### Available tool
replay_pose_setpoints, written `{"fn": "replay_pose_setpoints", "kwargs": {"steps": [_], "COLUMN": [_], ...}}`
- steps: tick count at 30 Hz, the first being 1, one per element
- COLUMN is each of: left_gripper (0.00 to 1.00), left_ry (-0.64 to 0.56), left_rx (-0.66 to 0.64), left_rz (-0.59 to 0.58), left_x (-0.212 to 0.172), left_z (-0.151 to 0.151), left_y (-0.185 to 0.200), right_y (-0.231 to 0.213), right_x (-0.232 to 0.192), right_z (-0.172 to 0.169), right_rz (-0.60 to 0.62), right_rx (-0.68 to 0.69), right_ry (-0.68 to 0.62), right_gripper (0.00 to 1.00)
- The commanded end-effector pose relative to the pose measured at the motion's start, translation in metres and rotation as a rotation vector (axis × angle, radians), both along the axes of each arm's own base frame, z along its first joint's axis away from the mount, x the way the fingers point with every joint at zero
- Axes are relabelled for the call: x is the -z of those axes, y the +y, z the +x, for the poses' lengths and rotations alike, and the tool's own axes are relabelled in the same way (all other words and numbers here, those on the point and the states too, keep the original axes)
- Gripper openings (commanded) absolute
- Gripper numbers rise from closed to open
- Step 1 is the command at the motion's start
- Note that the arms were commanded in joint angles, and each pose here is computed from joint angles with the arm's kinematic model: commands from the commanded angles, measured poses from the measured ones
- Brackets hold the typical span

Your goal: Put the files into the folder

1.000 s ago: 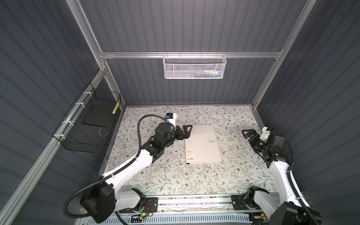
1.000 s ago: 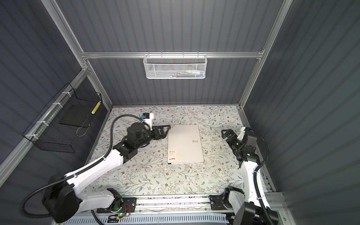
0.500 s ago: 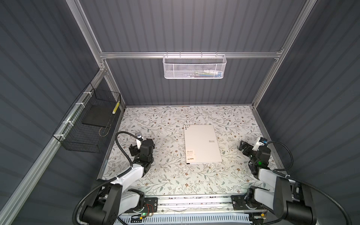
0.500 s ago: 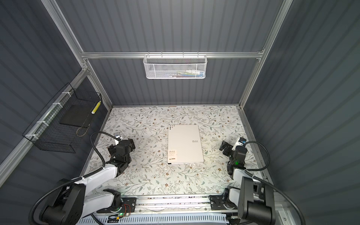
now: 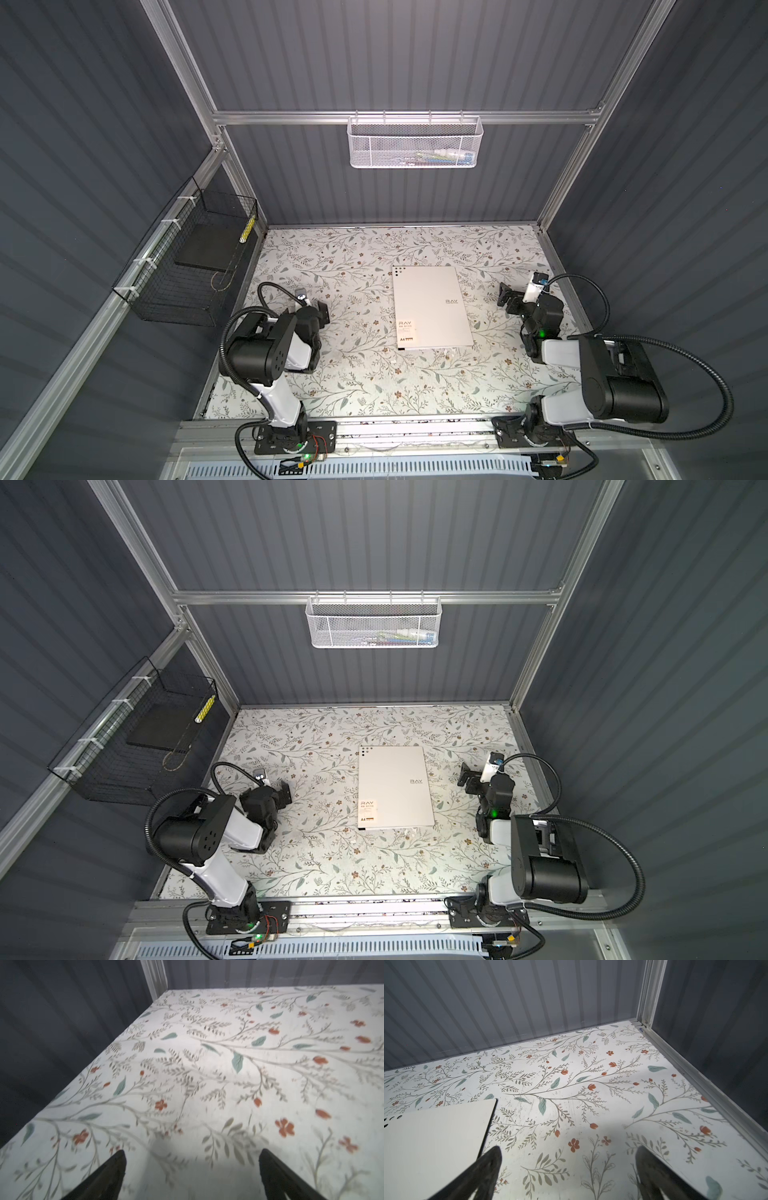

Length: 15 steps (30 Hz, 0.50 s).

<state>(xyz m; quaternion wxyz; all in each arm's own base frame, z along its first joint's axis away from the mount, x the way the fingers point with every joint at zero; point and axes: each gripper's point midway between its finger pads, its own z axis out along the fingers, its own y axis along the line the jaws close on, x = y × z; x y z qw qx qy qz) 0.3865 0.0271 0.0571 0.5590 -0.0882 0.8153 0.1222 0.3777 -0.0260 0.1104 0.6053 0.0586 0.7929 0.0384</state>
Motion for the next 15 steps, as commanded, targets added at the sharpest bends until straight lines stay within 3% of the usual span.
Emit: {"fn": "replay_pose_setpoints", "kwargs": {"steps": [1,15], "left_gripper": [1.0,1.0], "left_ry": [0.02,0.016], "left_rx": [0.064,0.053], "left_rz": [-0.039,0.007], "left_x": [-0.0095,-0.0123], "left_z": [0.0222,0.0247], "left_y": [-0.0073,-0.0113], "right_y": [0.0031,0.0066], "right_x": [-0.0085,-0.0086], "right_z": [0.0087,0.009], "right_rz": [-0.037,-0.059], "right_rx": [-0.022,-0.024], "right_ry": [-0.018,-0.015], "right_gripper": [0.99,0.99]}}
